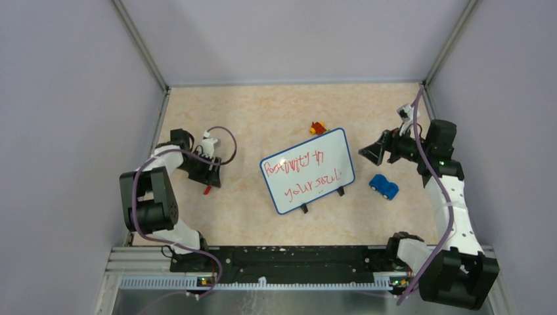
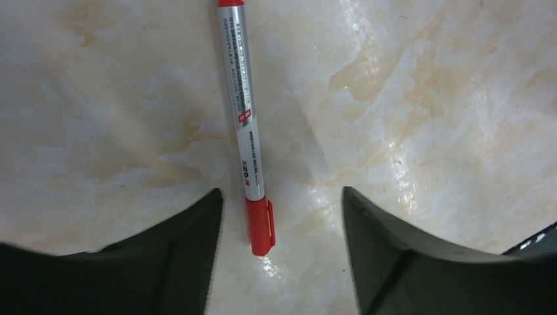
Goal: Write a sentence on the whiteboard
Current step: Put down the whiteboard marker at the center of the board, then reset both arms
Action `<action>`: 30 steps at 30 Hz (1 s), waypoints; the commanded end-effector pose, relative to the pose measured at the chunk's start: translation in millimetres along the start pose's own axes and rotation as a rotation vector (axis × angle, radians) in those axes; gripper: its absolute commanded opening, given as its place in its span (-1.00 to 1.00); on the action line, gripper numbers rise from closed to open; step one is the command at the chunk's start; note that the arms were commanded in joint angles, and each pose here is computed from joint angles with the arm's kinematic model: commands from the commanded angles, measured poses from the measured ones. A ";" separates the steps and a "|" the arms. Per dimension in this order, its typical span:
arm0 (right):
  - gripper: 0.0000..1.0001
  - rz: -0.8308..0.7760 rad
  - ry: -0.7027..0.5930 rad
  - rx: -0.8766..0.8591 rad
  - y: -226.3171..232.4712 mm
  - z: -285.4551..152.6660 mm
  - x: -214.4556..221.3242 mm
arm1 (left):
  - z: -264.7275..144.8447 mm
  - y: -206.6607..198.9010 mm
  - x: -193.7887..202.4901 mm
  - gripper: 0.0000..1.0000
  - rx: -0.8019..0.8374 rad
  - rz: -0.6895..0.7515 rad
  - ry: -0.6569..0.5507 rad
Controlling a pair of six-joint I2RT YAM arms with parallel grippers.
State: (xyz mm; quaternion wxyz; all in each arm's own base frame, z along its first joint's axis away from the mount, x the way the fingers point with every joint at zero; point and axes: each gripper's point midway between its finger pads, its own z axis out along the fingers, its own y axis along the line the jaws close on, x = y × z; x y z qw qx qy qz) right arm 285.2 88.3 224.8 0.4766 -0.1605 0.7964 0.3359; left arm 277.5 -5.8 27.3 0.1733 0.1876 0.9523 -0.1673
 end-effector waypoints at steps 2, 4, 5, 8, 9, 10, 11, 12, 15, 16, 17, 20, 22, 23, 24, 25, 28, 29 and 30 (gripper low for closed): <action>0.64 -0.109 -0.056 0.004 6.7 -7.6 -14.1 | -40.3 -12.4 -33.9 0.86 0.008 0.052 -0.102; 0.64 -0.113 -0.066 0.016 8.4 -10.4 -16.7 | -60.0 -18.0 -51.3 0.97 0.005 0.071 -0.152; 0.64 -0.115 -0.065 0.019 9.7 -11.9 -18.0 | -70.2 -22.9 -60.3 0.97 0.015 0.080 -0.178; 0.64 -0.128 -0.049 0.028 16.2 -19.5 -26.5 | -103.2 -43.0 -88.9 0.97 0.070 0.097 -0.263; 0.64 -0.134 -0.045 0.038 17.9 -22.6 -30.3 | -114.0 -47.0 -99.0 0.97 0.073 0.092 -0.294; 0.64 -0.144 -0.045 0.051 19.6 -26.2 -35.2 | -124.6 -50.4 -108.5 0.98 0.075 0.086 -0.325; 0.63 -0.153 -0.044 0.062 21.2 -29.6 -40.0 | -135.4 -55.2 -117.0 0.97 0.079 0.083 -0.356; 0.64 -0.163 -0.044 0.079 21.6 -32.8 -44.6 | -146.2 -58.0 -125.9 0.97 0.071 0.075 -0.390; 0.63 -0.172 -0.051 0.140 17.3 -39.4 -59.8 | -179.2 -60.2 -148.7 0.98 0.010 0.066 -0.503; 0.63 -0.171 -0.048 0.159 14.8 -40.9 -64.1 | -186.0 -60.2 -153.0 0.98 -0.004 0.060 -0.529; 0.63 -0.170 -0.039 0.179 10.5 -41.4 -66.4 | -194.5 -61.5 -156.7 0.97 -0.020 0.062 -0.560; 0.62 -0.163 -0.019 0.252 -6.5 -44.3 -70.4 | -206.8 -56.6 -160.8 0.97 -0.079 0.039 -0.604; 0.62 -0.154 -0.013 0.276 -15.1 -46.4 -70.2 | -208.8 -50.5 -160.1 0.97 -0.114 0.017 -0.615; 0.62 -0.147 -0.004 0.283 -19.0 -46.8 -67.9 | -207.7 -47.5 -159.1 0.97 -0.124 0.007 -0.615; 0.62 -0.142 0.006 0.290 -23.3 -47.2 -65.4 | -205.8 -44.6 -157.7 0.98 -0.132 -0.004 -0.611; 0.62 -0.135 0.014 0.295 -27.3 -47.1 -62.6 | -203.9 -42.1 -156.0 0.97 -0.136 -0.015 -0.609; 0.62 -0.127 0.031 0.305 -35.3 -46.6 -53.3 | -196.3 -35.4 -149.4 0.98 -0.149 -0.050 -0.597; 0.62 -0.128 0.037 0.314 -38.1 -46.4 -50.0 | -194.0 -33.2 -147.2 0.97 -0.156 -0.056 -0.593; 0.62 -0.129 0.043 0.323 -40.3 -46.6 -47.4 | -191.8 -32.1 -145.7 0.97 -0.158 -0.059 -0.591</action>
